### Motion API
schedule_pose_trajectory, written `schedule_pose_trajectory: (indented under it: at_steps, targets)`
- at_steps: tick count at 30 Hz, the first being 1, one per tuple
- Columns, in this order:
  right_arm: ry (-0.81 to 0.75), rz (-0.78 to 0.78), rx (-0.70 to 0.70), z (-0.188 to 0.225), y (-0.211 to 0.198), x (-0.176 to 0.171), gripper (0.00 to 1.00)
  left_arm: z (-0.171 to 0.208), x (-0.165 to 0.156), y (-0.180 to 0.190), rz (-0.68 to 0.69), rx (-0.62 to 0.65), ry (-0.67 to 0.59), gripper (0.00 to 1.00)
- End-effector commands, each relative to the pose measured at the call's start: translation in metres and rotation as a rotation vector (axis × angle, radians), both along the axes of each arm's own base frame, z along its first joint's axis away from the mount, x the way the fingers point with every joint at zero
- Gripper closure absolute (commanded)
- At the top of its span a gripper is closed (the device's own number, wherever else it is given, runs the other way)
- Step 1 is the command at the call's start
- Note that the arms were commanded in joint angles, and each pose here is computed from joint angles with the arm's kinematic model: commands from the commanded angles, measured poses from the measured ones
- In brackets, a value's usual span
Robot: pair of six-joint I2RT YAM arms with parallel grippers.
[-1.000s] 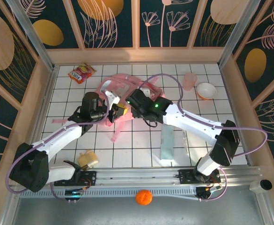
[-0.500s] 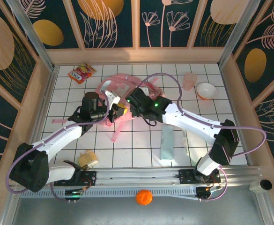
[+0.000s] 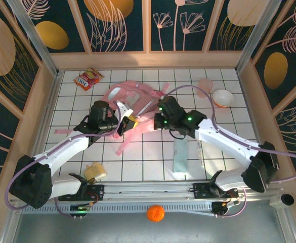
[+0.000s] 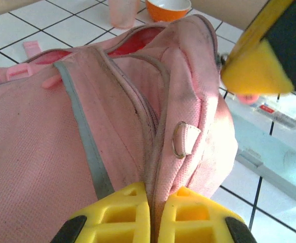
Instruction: Pack the student bag
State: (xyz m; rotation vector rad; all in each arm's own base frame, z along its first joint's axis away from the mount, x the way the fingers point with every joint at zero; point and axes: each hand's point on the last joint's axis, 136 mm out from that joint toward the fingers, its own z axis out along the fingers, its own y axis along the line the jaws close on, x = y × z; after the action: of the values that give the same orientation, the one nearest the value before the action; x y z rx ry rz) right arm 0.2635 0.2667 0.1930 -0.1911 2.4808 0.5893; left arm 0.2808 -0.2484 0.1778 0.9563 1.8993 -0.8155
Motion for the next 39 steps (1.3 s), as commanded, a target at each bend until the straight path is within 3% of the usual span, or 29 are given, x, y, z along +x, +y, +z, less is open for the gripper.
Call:
schedule_pose_trajectory:
  at_steps: [1,7,9,12,19,26,31,35,39]
  targets:
    - [0.007,0.011,-0.045,-0.012,-0.027,-0.004,1.0,0.017,0.009,0.011,0.048,0.02,-0.062,1.0]
    - [0.039,0.118,0.05,-0.036,-0.004,-0.021,1.0,0.008,0.004,0.011,0.042,0.007,-0.03,1.0]
    - [0.05,0.135,0.052,-0.043,0.003,-0.028,1.0,0.008,0.003,0.013,0.073,-0.016,-0.002,0.83]
    - [0.094,0.09,0.021,-0.059,0.002,-0.032,1.0,0.015,0.0,0.017,0.148,-0.102,0.063,0.75]
    - [0.153,0.062,0.029,-0.077,0.011,-0.044,1.0,0.009,0.007,0.052,0.531,-0.286,0.316,0.68]
    - [0.192,0.073,0.048,-0.087,0.021,-0.055,1.0,0.013,-0.007,0.097,0.819,-0.485,0.421,0.58]
    - [0.224,0.114,0.053,-0.092,0.037,-0.061,1.0,-0.006,-0.016,0.148,1.161,-0.648,0.527,0.56]
    - [0.248,0.145,0.067,-0.093,0.051,-0.068,1.0,-0.026,-0.016,0.15,1.225,-0.616,0.598,0.55]
    - [0.265,0.166,0.092,-0.091,0.065,-0.075,1.0,-0.053,-0.01,0.13,1.184,-0.54,0.716,0.53]
